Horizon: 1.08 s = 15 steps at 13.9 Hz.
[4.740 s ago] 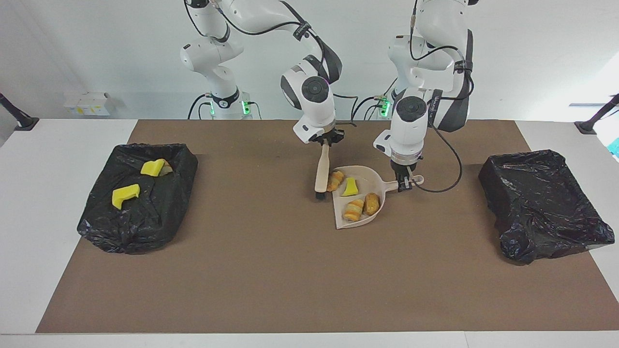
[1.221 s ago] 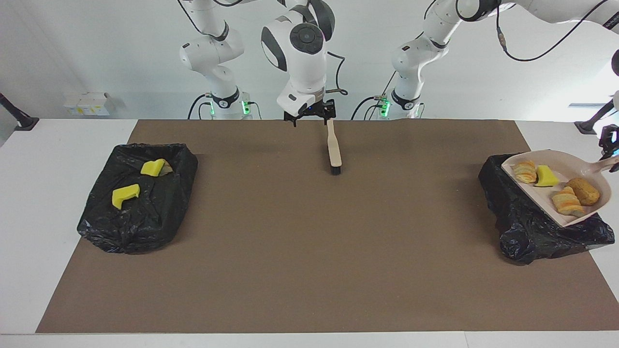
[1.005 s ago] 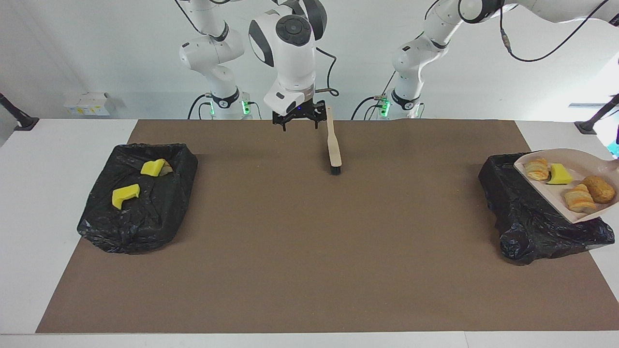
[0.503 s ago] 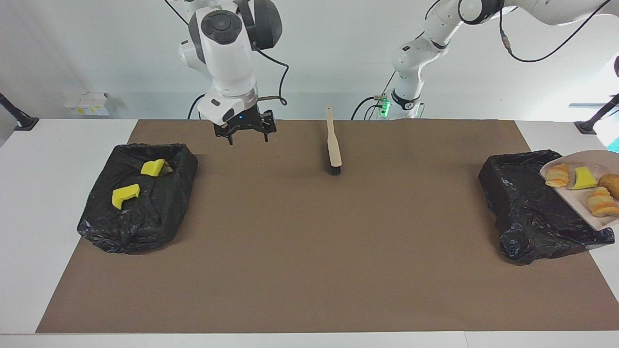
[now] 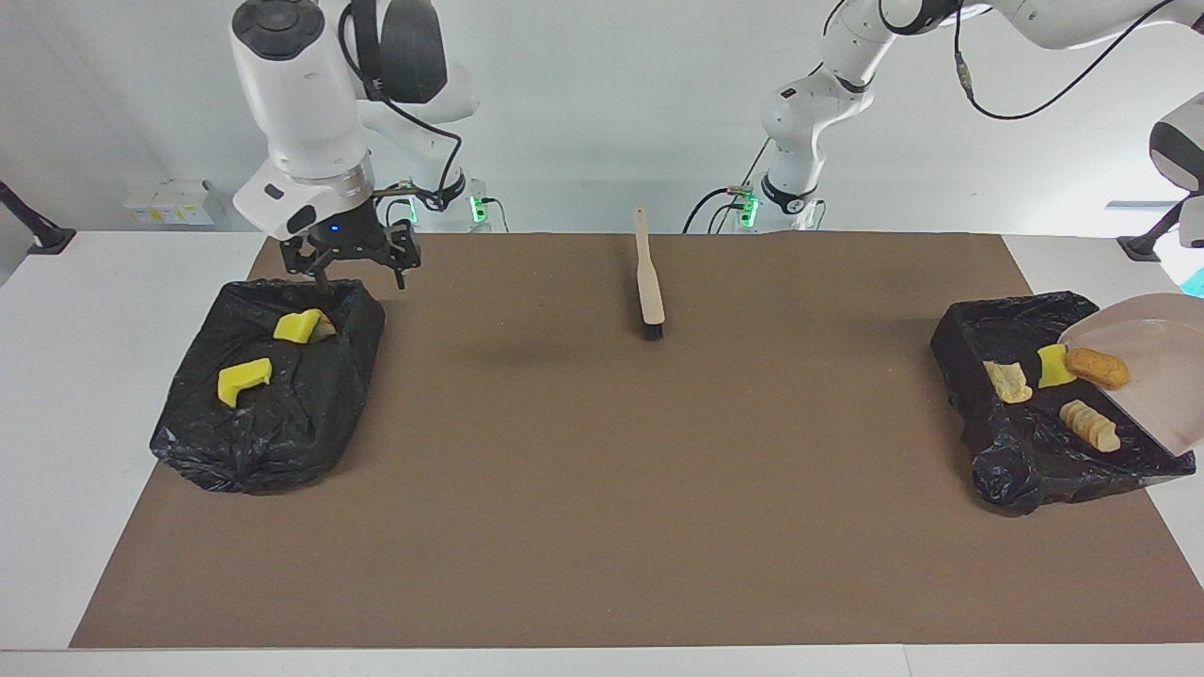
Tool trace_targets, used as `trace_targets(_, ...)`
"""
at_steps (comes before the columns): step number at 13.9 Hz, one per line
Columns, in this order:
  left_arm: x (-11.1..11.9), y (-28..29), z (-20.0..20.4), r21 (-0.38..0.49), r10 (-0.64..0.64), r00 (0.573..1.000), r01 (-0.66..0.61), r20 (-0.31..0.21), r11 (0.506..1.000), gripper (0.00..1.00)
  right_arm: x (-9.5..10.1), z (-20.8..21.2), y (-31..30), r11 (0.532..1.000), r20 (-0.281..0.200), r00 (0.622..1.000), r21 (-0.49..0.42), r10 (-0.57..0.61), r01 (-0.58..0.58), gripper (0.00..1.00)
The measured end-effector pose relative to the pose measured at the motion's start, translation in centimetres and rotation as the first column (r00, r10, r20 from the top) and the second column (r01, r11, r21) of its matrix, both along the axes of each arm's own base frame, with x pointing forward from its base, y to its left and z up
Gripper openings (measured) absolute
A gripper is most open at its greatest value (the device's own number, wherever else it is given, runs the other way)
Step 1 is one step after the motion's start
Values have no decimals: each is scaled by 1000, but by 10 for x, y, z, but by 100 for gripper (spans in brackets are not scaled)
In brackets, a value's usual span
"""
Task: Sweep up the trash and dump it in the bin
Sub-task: 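Tilt the dustpan with the left gripper to dump debris into the bin, then carry the empty dustpan with the left gripper back over the table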
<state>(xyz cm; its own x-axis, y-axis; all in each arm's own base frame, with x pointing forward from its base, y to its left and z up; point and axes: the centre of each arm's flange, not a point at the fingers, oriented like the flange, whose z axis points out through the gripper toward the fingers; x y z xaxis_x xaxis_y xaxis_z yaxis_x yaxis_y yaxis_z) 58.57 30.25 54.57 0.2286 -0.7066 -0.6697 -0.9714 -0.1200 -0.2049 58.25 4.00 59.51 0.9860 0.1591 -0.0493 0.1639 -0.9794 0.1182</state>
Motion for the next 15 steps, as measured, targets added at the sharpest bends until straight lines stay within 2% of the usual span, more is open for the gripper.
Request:
trace_targets(4,6,-35,3,88,-59,998,61,-28,994,31,0,2,-74,1000,-11,1000,3,-15,15,100)
trace_targets(7,11,-47,6,134,-92,995,97,-46,986,31,0,12,-88,999,14,999,14,-51,51,100)
trace_targets(10,11,-58,20,145,-109,994,112,-26,983,31,-1,22,-73,984,39,985,76,-167,164,100)
trace_targets(12,11,-66,30,147,-119,993,119,-11,982,31,-10,32,-66,969,43,971,92,-235,231,100)
trace_targets(15,13,-77,33,75,-109,994,107,28,991,31,-25,38,-66,958,24,962,99,-272,268,100)
